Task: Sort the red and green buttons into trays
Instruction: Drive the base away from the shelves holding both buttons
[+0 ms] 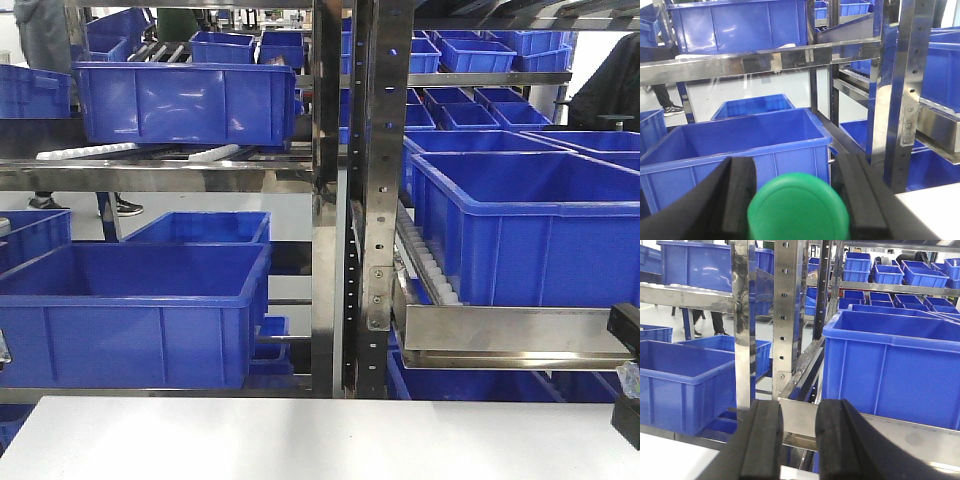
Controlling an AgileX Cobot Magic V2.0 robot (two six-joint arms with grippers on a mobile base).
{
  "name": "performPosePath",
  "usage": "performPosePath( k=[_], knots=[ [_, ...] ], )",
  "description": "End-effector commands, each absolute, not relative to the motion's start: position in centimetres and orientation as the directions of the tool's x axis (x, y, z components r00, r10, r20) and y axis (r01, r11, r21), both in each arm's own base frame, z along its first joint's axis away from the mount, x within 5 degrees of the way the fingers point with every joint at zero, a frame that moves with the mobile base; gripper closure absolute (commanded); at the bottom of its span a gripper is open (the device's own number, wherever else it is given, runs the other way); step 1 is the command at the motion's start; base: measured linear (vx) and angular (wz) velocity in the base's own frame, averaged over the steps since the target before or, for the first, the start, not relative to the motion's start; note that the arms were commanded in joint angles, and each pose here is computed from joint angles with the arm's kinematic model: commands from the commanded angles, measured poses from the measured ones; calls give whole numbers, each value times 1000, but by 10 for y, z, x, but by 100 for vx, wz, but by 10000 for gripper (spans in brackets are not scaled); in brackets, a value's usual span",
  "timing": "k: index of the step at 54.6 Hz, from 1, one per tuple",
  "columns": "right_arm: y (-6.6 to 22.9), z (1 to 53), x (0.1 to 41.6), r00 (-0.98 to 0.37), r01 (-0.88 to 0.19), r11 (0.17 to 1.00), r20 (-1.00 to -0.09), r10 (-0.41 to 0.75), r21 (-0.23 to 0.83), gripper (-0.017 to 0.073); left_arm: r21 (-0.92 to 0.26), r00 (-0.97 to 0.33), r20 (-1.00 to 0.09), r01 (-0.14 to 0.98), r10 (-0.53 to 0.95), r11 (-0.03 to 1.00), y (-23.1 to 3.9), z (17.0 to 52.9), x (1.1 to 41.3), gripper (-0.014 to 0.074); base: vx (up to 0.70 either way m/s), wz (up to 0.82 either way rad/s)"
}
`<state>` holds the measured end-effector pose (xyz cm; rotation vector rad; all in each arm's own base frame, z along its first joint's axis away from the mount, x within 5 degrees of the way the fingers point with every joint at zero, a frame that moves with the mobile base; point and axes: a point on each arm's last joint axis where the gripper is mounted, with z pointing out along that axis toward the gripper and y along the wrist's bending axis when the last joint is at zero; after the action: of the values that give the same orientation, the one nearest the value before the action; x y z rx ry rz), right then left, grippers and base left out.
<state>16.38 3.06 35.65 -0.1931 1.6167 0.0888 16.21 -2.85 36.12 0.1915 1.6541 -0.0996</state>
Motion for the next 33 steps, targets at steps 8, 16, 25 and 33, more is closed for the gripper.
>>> performPosePath(
  k=[8, 16, 25, 33],
  knots=[
    [34, 376, 160, 57, -214, 974, -997, -58, -69, 568, 31, 46, -999, 171, 23, 985, -28, 384, 160, 599, 0, 0],
    [34, 376, 160, 57, -214, 974, -997, -59, -70, 568, 31, 46, -999, 171, 23, 985, -28, 384, 160, 599, 0, 0],
    [34, 376, 160, 57, -214, 974, -997, -59, -70, 568, 31, 46, -999, 171, 23, 985, -28, 384, 160, 599, 0, 0],
    [34, 376, 160, 57, -214, 974, -997, -59, -70, 568, 31, 46, -999, 171, 23, 985, -28, 384, 160, 599, 0, 0]
  ],
)
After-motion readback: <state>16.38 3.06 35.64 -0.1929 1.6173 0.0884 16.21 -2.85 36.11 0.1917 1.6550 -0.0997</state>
